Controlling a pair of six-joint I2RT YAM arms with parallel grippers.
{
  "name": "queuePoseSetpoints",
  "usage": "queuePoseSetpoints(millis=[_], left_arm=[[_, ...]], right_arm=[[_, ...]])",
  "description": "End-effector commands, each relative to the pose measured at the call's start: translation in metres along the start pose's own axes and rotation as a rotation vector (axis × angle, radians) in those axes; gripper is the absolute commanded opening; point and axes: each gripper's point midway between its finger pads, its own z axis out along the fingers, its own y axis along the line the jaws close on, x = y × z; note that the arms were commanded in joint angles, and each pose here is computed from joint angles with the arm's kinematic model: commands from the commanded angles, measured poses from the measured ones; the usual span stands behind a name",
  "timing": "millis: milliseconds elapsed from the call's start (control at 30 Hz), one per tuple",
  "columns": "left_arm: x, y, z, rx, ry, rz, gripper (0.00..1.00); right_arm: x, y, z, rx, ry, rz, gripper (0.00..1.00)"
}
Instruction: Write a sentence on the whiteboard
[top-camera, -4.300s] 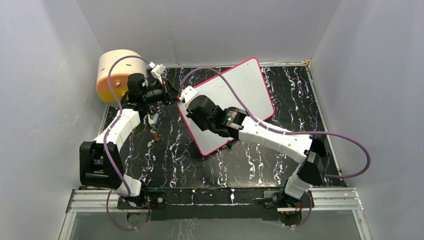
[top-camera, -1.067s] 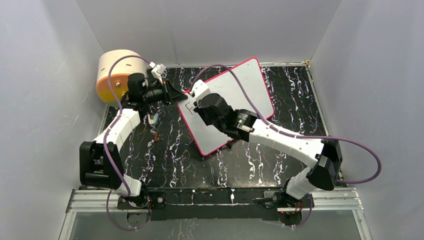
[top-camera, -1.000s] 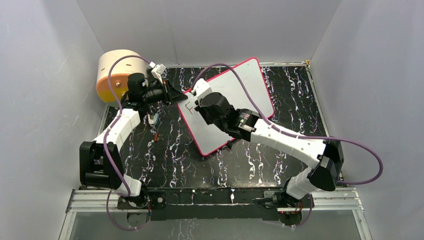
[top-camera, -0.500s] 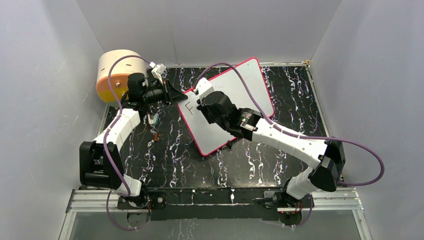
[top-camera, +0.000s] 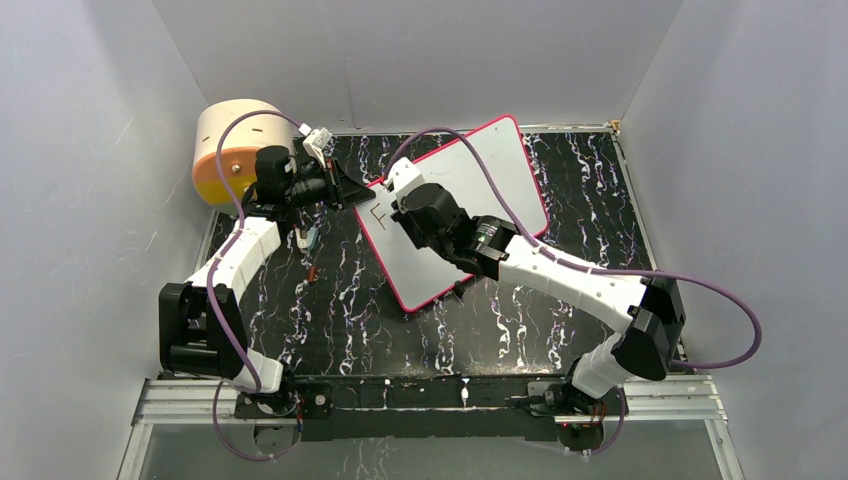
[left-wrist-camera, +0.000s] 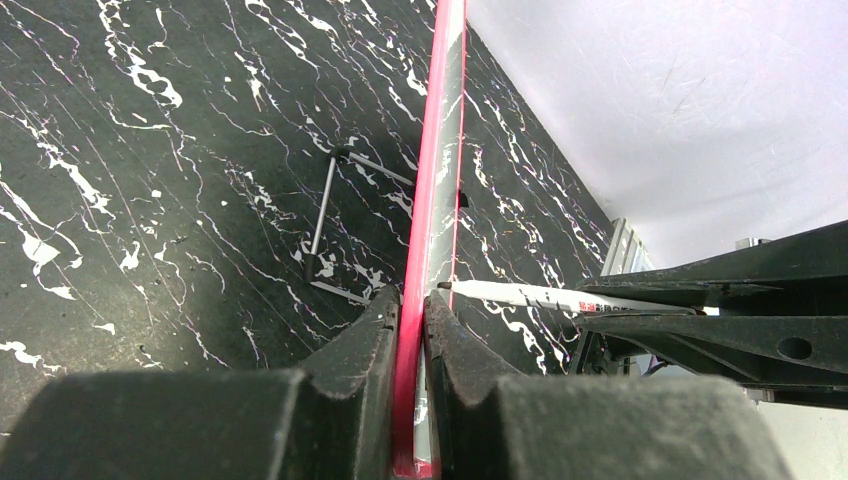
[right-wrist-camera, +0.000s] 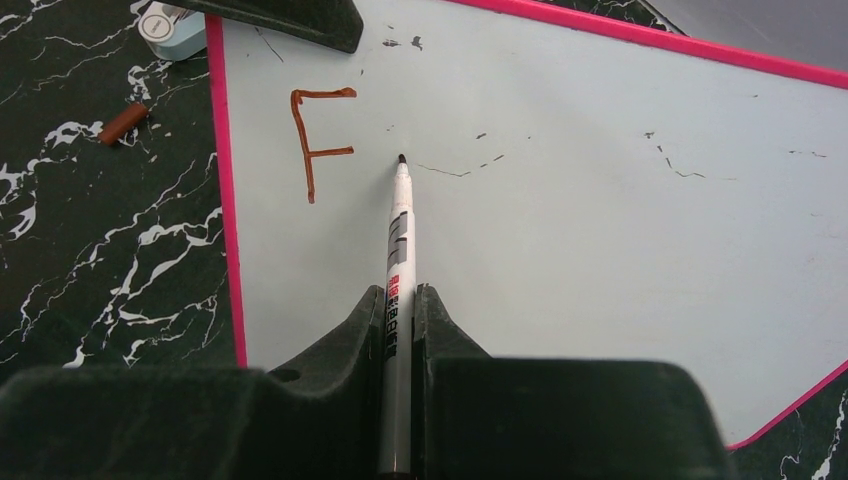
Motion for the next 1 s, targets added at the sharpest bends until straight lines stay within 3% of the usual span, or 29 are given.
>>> queuePoseSetpoints(millis=[0,967], left_arm=[[0.007,0.007,0.002,-0.041,0.026,-0.005,0.0],[0.009,0.008,0.003,-0.041,0.032,-0.007,0.0]], right_arm=[[-0.022,-0.002,0.0,0.001,-0.066,0.014,0.0],[-0.029,0.008,0.008,-0.036,-0.099,0.025,0.0]])
